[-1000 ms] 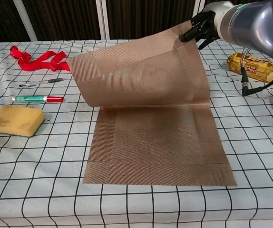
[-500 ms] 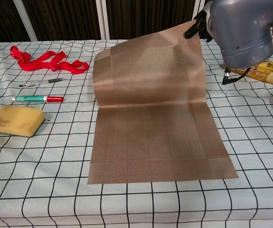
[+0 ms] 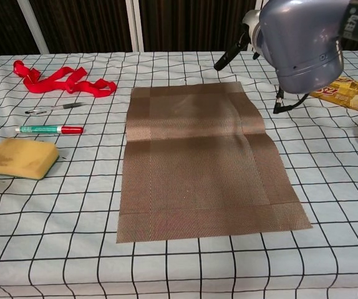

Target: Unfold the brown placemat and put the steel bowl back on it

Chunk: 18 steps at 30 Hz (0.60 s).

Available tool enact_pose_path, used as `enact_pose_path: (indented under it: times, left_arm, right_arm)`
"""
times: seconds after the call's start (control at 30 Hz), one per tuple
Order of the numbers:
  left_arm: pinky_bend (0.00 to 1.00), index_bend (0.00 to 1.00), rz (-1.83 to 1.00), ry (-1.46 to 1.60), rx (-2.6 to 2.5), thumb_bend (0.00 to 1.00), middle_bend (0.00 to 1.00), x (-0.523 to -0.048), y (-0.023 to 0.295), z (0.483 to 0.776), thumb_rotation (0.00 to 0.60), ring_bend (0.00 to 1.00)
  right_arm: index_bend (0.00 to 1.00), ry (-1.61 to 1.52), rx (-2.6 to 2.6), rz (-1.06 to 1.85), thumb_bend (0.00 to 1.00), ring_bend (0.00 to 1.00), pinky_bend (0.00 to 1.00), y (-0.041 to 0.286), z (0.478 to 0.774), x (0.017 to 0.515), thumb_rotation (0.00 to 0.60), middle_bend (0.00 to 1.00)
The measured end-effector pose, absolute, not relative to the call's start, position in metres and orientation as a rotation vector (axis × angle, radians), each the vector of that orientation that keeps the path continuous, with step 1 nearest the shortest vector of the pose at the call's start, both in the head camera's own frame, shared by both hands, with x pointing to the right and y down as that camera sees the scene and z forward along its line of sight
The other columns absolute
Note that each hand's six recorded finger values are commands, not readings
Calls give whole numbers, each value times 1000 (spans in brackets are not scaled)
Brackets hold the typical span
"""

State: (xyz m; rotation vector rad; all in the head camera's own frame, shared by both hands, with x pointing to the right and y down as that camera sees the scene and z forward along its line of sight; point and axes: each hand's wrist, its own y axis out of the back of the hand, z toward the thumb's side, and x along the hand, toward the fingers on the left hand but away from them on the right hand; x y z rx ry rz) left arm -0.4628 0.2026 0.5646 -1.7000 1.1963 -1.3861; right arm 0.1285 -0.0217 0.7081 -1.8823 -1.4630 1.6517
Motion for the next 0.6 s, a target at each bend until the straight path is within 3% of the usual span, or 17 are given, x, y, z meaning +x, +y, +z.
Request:
enact_pose_path:
  times: [0.37, 0.6]
  left_arm:
    - [0, 0, -1378, 1185, -1697, 13, 0, -462, 205, 564, 600, 0]
    - [0, 0, -1377, 1172, -1688, 13, 0, -461, 206, 563, 600, 0]
  right_arm:
    - [20, -1373, -1939, 1531, 67, 73, 194, 1, 671, 144, 600, 65]
    - [20, -1226, -1846, 1463, 67, 39, 191, 39, 634, 198, 600, 32]
